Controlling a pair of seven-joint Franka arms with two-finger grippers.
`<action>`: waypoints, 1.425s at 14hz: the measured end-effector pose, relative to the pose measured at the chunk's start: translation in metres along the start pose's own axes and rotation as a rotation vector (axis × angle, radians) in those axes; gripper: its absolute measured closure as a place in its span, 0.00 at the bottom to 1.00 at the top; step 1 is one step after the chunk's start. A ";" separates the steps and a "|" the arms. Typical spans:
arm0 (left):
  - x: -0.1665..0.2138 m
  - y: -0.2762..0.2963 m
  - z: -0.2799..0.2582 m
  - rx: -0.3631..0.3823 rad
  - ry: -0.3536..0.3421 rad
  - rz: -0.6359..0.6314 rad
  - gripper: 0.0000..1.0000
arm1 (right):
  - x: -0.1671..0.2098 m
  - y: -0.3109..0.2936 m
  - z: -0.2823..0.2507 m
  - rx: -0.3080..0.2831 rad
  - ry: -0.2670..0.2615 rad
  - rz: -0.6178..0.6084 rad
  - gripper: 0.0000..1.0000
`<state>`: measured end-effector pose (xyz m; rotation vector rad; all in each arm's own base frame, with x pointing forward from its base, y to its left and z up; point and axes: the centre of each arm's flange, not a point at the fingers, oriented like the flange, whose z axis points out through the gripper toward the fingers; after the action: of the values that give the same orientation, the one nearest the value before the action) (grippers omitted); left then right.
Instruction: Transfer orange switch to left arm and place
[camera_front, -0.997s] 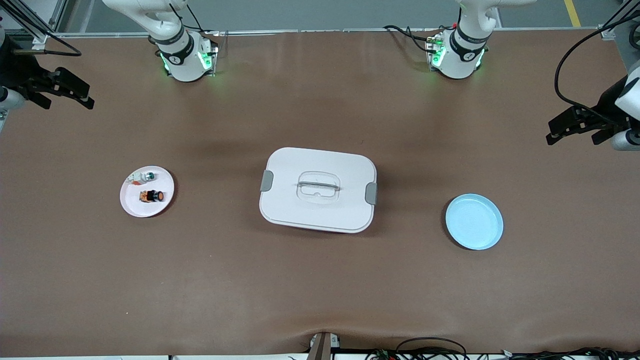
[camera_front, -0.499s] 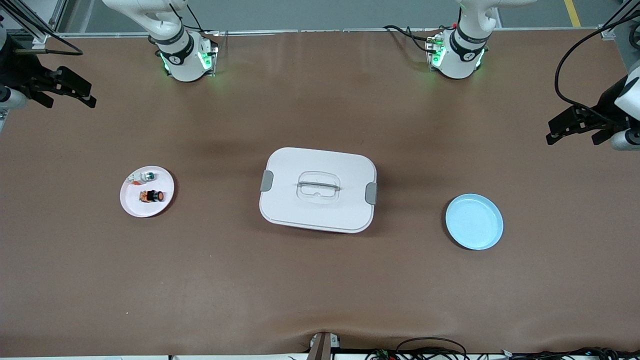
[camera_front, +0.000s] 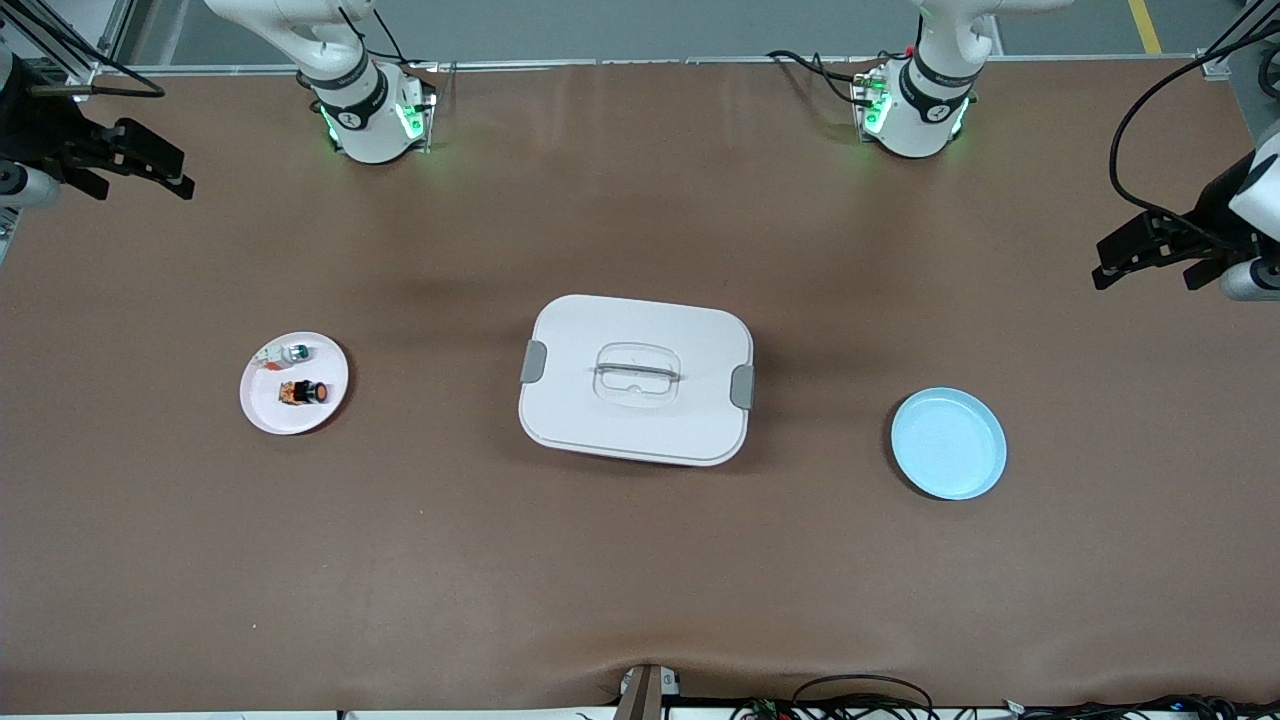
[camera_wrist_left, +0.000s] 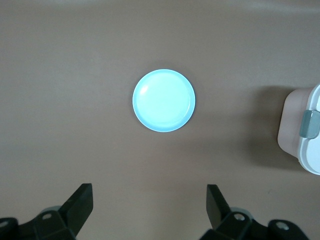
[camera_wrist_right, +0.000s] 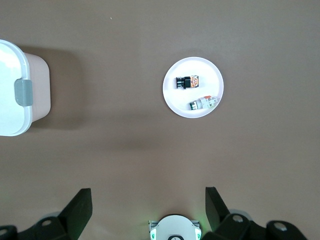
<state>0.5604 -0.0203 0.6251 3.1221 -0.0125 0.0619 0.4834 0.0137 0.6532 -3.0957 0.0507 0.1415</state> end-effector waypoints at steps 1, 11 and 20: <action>0.000 0.000 0.000 0.000 0.000 0.000 0.00 | 0.000 0.000 -0.003 0.000 0.005 0.000 0.00; 0.000 0.000 0.000 0.000 0.000 -0.001 0.00 | 0.019 0.000 0.020 -0.006 -0.142 -0.001 0.00; 0.000 0.000 0.000 0.000 0.000 0.000 0.00 | 0.079 0.056 0.097 0.025 -0.215 0.063 0.00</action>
<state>0.5604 -0.0198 0.6249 3.1222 -0.0119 0.0616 0.5513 -0.0402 0.5473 -3.0343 0.1413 0.4699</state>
